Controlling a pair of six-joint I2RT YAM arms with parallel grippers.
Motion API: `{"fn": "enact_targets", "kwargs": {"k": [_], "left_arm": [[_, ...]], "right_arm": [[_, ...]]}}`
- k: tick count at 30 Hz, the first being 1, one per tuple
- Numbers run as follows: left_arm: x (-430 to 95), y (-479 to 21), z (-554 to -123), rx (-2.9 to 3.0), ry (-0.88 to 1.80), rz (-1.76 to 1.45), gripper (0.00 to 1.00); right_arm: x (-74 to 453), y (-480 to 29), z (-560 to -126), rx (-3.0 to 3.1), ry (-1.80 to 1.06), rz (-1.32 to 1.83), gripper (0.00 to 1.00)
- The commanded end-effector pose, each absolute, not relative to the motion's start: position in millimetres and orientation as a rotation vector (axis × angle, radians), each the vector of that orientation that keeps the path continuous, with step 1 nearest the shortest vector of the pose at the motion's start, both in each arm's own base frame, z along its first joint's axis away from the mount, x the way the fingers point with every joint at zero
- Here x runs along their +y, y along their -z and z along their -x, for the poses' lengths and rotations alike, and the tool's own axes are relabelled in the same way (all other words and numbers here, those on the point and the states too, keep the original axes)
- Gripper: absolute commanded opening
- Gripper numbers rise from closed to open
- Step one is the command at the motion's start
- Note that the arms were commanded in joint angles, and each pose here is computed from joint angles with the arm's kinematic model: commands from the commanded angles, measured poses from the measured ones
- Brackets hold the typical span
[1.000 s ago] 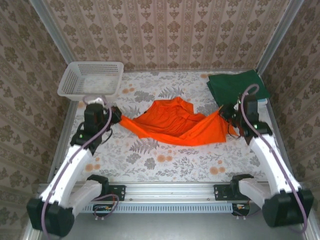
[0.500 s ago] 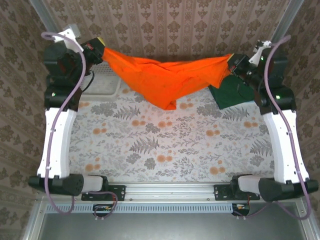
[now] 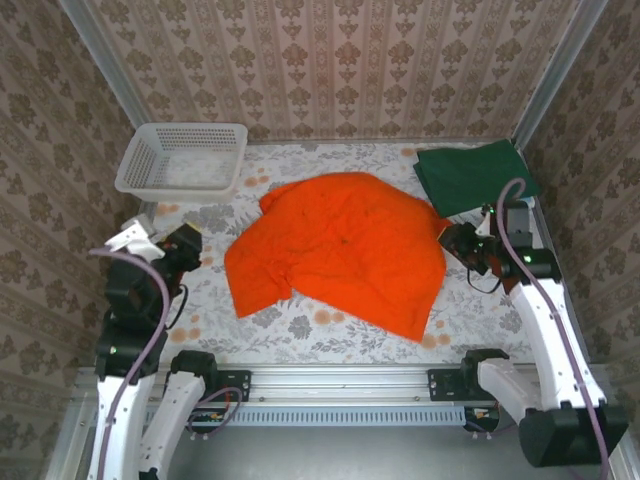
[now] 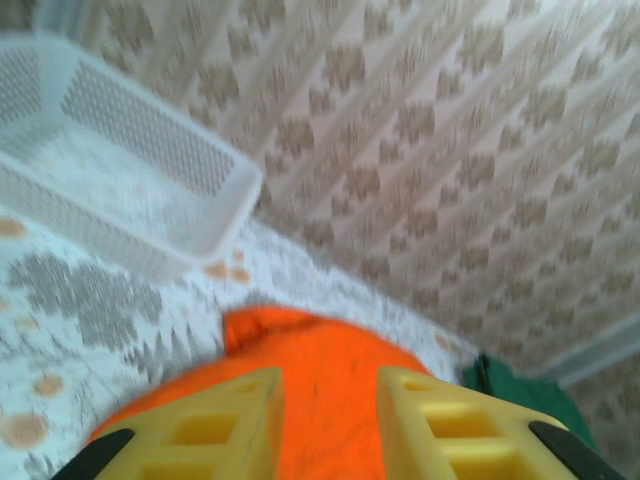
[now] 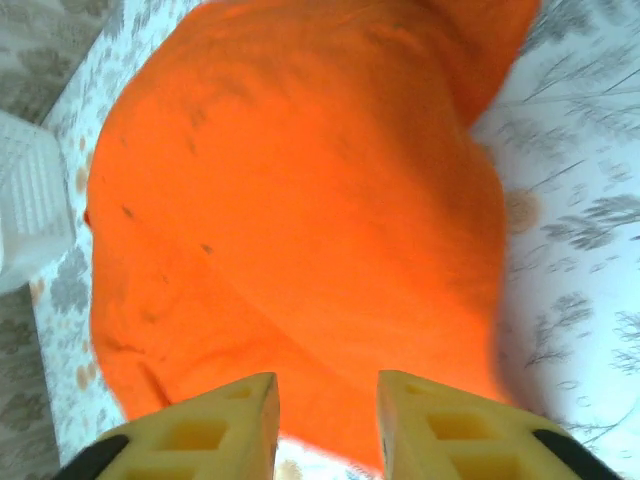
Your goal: Fold and stack the t-shirts
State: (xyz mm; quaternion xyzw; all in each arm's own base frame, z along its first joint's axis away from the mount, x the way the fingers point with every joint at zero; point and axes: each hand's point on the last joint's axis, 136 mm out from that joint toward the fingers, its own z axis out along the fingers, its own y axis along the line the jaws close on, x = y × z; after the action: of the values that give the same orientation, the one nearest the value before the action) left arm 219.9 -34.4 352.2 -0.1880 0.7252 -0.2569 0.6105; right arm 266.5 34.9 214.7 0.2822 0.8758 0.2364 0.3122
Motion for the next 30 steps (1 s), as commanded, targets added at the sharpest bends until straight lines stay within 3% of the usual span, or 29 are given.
{"fn": "enact_targets", "kwargs": {"k": [1,3,10,13,16,22,30], "left_arm": [[-28.3,-356.4,-241.0,1.665,0.544,0.481,0.35],[-54.4,-342.5,-268.7,1.775,0.608,0.401,0.43],[-167.3,-242.5,-360.3,2.253,0.545,0.024,0.61],[-189.5,-211.5,-401.6,2.338,0.504,-0.012,0.66],[-179.6,-184.9,-452.3,2.418,0.403,0.052,0.73],[-162.1,-128.5,-517.6,2.523,0.417,0.193,0.72],[-170.3,-69.0,-549.3,2.651,0.381,0.154,0.66]], "right_arm": [[19.6,-225.8,-279.1,2.195,-0.59,-0.82,0.49],[19.4,-221.7,-294.0,2.173,-0.61,-0.842,0.55],[80.4,-169.3,-349.4,2.468,-0.606,-0.61,0.55],[107.3,-126.5,-360.7,2.644,-0.537,-0.537,0.54],[129.3,-105.2,-371.1,2.703,-0.528,-0.501,0.55],[190.9,-80.0,-350.7,2.782,-0.65,-0.377,0.55],[270.2,-53.9,-293.4,2.862,-0.765,-0.153,0.57]]}}
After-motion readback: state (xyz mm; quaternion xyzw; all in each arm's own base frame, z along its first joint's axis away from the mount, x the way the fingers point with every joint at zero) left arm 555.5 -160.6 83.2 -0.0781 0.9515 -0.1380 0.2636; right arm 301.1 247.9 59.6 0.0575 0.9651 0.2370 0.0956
